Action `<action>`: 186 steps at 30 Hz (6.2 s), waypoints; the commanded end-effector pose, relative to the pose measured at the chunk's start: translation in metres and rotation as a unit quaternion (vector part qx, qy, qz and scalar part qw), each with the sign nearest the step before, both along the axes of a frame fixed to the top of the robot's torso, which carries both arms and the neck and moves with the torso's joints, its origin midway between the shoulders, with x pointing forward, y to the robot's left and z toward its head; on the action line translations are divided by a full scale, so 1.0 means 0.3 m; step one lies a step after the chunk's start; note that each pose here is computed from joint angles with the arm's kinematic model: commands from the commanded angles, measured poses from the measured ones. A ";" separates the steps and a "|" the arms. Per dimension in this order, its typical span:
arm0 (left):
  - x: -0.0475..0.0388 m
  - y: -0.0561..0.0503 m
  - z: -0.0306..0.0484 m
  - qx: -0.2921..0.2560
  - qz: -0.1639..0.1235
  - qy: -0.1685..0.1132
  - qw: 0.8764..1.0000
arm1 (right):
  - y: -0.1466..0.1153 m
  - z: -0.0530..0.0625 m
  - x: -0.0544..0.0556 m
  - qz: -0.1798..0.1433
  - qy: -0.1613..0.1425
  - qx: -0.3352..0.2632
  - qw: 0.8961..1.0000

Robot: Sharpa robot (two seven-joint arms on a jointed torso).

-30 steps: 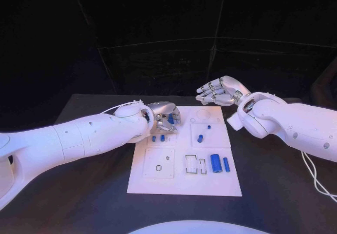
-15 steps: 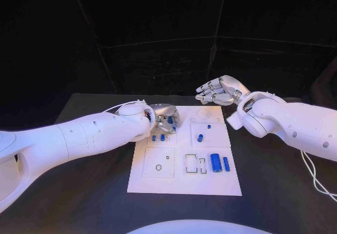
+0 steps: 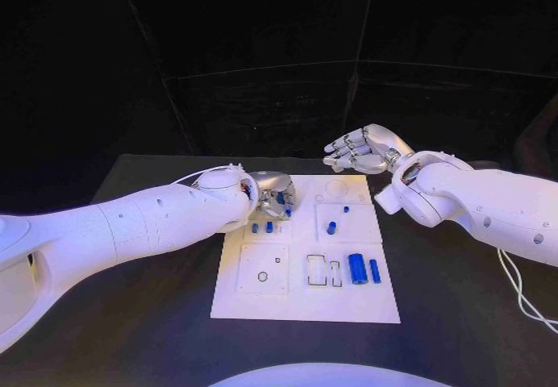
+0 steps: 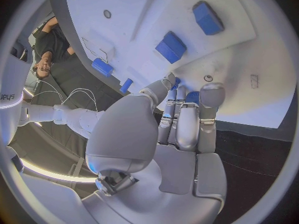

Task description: Assemble the parts on the task board

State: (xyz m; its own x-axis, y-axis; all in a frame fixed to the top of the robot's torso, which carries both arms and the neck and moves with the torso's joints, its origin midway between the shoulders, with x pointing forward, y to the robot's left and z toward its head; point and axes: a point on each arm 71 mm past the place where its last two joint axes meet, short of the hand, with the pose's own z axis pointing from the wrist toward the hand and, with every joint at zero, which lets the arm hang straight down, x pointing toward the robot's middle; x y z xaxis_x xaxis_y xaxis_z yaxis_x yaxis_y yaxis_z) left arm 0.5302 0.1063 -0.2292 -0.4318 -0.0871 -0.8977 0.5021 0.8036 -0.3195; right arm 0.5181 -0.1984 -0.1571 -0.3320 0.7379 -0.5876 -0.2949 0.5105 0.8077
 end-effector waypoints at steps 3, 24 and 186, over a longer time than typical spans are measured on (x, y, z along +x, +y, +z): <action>-0.004 -0.006 -0.011 0.015 -0.006 0.013 1.000 | 0.006 0.004 0.000 0.006 -0.002 0.001 1.000; 0.009 -0.009 -0.014 0.012 -0.001 0.015 1.000 | 0.010 0.004 0.000 0.008 -0.002 0.001 1.000; -0.073 0.413 0.145 -0.569 0.161 0.174 0.788 | -0.070 -0.080 -0.053 0.040 -0.126 -0.422 0.897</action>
